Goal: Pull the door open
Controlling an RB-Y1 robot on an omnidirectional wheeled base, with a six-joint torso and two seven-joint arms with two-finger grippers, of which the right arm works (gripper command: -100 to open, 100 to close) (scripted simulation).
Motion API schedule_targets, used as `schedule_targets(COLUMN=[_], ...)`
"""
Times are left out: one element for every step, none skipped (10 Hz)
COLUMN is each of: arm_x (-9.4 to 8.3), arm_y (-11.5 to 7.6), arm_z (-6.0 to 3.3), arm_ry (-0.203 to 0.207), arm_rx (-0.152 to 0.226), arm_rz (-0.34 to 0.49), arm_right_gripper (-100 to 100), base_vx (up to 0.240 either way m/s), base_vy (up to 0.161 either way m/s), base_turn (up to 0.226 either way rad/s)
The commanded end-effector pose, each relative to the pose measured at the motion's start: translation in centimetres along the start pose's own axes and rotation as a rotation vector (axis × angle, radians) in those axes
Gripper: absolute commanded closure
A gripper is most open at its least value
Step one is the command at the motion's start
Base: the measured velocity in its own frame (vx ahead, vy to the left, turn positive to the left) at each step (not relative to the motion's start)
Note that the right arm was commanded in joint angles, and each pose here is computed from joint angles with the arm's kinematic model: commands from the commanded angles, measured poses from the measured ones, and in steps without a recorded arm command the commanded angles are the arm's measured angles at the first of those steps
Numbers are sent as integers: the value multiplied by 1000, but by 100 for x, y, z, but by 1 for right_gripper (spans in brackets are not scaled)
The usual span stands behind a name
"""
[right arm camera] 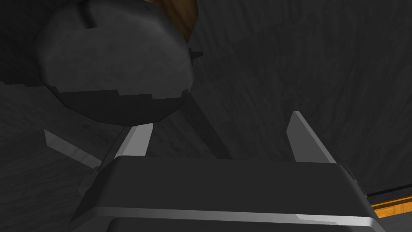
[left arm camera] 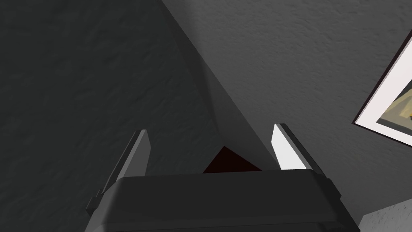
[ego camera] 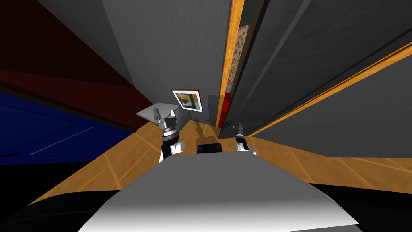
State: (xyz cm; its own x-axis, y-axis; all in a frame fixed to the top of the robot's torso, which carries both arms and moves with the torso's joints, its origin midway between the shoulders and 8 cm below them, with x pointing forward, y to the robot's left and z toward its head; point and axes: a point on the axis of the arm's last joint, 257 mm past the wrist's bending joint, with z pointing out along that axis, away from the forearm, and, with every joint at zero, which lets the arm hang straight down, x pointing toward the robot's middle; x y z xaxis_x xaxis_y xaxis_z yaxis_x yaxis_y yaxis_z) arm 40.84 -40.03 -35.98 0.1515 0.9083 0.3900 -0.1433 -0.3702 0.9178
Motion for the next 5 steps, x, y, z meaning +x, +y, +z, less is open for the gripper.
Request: schedule_targets(arm_x=[232, 232, 232, 25, 28], arm_y=[-167, -167, -167, -51, -57], arm_z=[-39, -39, -39, -2, -7], arm_ry=[26, 26, 26, 1, -1], arm_rx=[18, 18, 18, -2, -1], arm_rz=[25, 25, 25, 47, 73], arm_right_gripper=[-100, -100, -100, -100, -100], base_vx=[3, 8, -6, -33, -53], base_vy=[-8, -13, -3, -35, -30], base_turn=[-8, 9, 6, 38, 65])
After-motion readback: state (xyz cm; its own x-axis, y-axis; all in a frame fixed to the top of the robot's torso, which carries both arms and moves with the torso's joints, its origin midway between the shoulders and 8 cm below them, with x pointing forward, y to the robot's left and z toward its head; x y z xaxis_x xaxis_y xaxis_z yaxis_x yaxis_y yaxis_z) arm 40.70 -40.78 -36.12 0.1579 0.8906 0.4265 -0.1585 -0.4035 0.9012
